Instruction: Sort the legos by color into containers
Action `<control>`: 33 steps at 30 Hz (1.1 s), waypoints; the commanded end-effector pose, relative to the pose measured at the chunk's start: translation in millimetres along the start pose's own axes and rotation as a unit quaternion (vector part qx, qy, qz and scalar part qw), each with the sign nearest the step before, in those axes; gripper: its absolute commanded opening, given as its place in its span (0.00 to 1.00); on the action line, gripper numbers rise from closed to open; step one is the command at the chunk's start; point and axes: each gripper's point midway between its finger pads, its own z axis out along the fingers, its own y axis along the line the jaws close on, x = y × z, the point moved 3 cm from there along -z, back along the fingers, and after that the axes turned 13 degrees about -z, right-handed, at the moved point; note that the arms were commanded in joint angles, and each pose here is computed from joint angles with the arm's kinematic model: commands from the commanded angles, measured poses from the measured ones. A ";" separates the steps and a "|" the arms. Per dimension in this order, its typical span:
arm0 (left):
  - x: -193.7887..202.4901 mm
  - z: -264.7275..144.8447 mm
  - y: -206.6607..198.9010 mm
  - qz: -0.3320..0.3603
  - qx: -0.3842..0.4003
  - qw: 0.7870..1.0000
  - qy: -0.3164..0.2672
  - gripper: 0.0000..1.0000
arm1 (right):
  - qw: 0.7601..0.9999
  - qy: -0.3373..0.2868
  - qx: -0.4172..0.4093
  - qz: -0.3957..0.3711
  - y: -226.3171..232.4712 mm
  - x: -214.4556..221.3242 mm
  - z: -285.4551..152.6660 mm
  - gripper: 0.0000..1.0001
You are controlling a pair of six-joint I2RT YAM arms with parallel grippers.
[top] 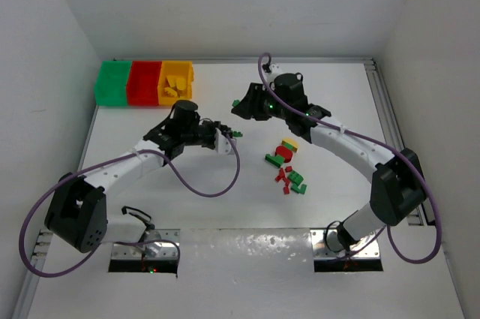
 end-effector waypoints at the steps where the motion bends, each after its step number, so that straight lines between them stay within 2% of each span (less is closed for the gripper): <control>1: -3.7 -6.4 -20.9 0.025 0.057 0.998 -0.008 0.00 | 0.997 -0.071 0.025 -0.025 -0.9 -45.0 -5.8 0.00; 5: -2.1 -8.5 -13.0 -0.010 0.024 1.000 0.003 0.00 | 0.995 -0.082 0.049 -0.032 -8.9 -55.0 -5.3 0.00; 7: -4.1 -12.2 14.8 -0.095 -0.056 0.994 0.009 0.00 | 0.993 -0.077 0.081 -0.028 -21.5 -50.3 -7.2 0.00; 8: -4.5 -14.1 24.2 -0.160 -0.083 0.984 0.007 0.00 | 0.993 -0.075 0.090 -0.025 -25.8 -48.4 -10.0 0.00; 9: -9.5 -17.0 45.3 -0.194 -0.111 0.975 0.003 0.00 | 0.992 -0.073 0.097 -0.019 -30.5 -45.7 -12.3 0.00; 10: 2.6 -28.7 67.4 -0.237 -0.163 0.957 0.020 0.00 | 0.991 -0.068 0.115 0.005 -46.1 -38.0 -15.6 0.00; 11: -5.3 -39.0 91.9 -0.306 -0.204 0.930 0.007 0.00 | 0.989 -0.073 0.127 0.018 -53.7 -37.8 -22.0 0.00; 13: 30.5 -59.2 121.0 -0.393 -0.272 0.878 0.044 0.00 | 0.985 -0.074 0.155 0.033 -73.1 -30.4 -31.2 0.00; 15: 57.3 -81.8 145.9 -0.458 -0.339 0.817 0.087 0.00 | 0.978 -0.069 0.194 0.016 -83.5 -27.6 -41.8 0.00; 17: 82.7 -122.4 173.5 -0.491 -0.415 0.758 0.108 0.00 | 0.978 -0.062 0.199 -0.007 -83.8 -29.8 -44.2 0.00; 18: 108.0 -146.3 185.2 -0.511 -0.449 0.724 0.119 0.00 | 0.979 -0.049 0.196 -0.014 -84.7 -26.1 -42.8 0.00; 21: 135.4 -191.9 223.5 -0.550 -0.492 0.667 0.100 0.00 | 0.983 -0.040 0.179 -0.019 -81.1 -26.8 -36.5 0.00; 22: 137.4 -227.5 243.2 -0.556 -0.507 0.654 0.081 0.00 | 0.983 -0.041 0.176 -0.019 -80.3 -28.8 -34.9 0.00; 23: 167.3 -226.5 245.8 -0.577 -0.497 0.641 0.097 0.00 | 0.984 -0.043 0.173 -0.019 -80.0 -30.1 -32.7 0.00; 24: 185.4 -244.5 250.5 -0.586 -0.504 0.626 0.102 0.00 | 0.984 -0.041 0.170 -0.019 -80.9 -29.4 -28.7 0.00; 25: 177.9 -256.3 266.4 -0.582 -0.500 0.634 0.095 0.00 | 0.984 -0.040 0.171 -0.019 -82.0 -29.1 -26.3 0.00; 26: 213.1 -247.1 265.3 -0.599 -0.489 0.622 0.119 0.00 | 0.986 -0.040 0.160 -0.019 -79.3 -29.5 -23.3 0.00; 30: 259.3 -271.3 285.0 -0.595 -0.521 0.599 0.126 0.00 | 0.989 -0.024 0.145 -0.028 -76.8 -25.1 -12.5 0.00; 33: 294.2 -268.1 287.0 -0.589 -0.521 0.606 0.121 0.00 | 0.989 -0.011 0.145 -0.031 -78.7 -17.1 -6.1 0.00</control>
